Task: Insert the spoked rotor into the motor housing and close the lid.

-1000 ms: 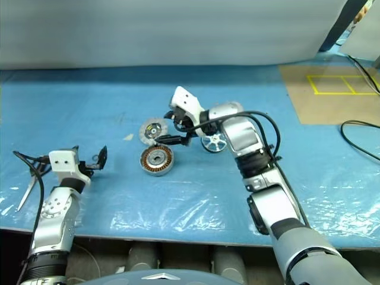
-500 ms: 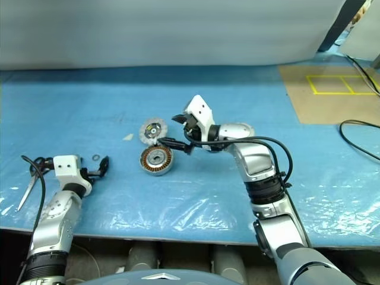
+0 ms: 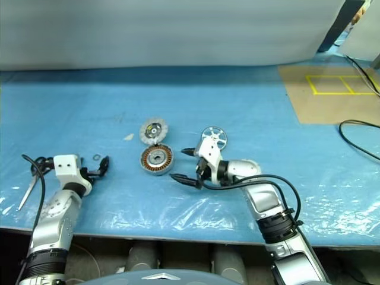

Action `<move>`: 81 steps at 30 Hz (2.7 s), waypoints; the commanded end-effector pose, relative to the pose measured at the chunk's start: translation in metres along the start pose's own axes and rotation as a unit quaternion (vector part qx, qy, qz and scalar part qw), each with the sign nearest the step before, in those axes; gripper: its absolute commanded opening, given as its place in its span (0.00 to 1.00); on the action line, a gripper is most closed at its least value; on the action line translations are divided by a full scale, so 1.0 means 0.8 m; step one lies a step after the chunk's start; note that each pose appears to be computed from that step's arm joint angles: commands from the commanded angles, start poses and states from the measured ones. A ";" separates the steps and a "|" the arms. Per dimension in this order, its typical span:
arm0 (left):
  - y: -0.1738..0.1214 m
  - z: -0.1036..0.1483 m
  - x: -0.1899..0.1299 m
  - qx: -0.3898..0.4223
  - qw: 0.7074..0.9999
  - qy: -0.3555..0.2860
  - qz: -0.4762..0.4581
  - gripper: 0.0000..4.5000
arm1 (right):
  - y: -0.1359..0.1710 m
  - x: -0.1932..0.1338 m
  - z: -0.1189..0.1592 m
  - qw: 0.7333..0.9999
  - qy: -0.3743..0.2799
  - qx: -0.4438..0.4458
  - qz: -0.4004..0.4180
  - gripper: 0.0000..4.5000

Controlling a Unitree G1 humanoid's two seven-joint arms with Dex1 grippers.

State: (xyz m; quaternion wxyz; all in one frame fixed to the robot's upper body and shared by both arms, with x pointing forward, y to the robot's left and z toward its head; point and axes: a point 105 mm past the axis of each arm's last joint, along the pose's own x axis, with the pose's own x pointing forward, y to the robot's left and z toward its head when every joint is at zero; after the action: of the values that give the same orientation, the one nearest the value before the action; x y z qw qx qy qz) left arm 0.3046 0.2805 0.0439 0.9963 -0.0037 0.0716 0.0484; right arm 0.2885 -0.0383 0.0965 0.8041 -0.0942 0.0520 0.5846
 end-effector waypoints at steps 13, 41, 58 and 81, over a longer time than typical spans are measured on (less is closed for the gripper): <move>0.014 -0.018 0.003 -0.019 0.999 0.032 0.017 0.27 | -0.012 -0.004 0.016 0.999 -0.016 -0.026 -0.011 1.00; -0.160 0.094 -0.038 0.053 0.898 -0.131 -0.416 0.15 | -0.007 -0.025 0.018 0.999 -0.036 0.010 -0.017 1.00; -0.174 0.041 -0.025 0.087 0.882 -0.071 -0.457 0.15 | -0.007 -0.026 0.020 0.999 -0.036 0.016 -0.032 1.00; -0.197 0.066 -0.022 0.092 0.877 -0.060 -0.468 0.15 | -0.011 -0.027 0.017 0.998 -0.034 0.018 -0.049 1.00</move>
State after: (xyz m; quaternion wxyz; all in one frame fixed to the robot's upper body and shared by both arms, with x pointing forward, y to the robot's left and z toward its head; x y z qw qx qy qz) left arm 0.3091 0.1231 0.0838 0.9001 0.0447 0.0298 -0.4324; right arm 0.2921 -0.0613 0.1018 0.8364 -0.0627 0.0577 0.5415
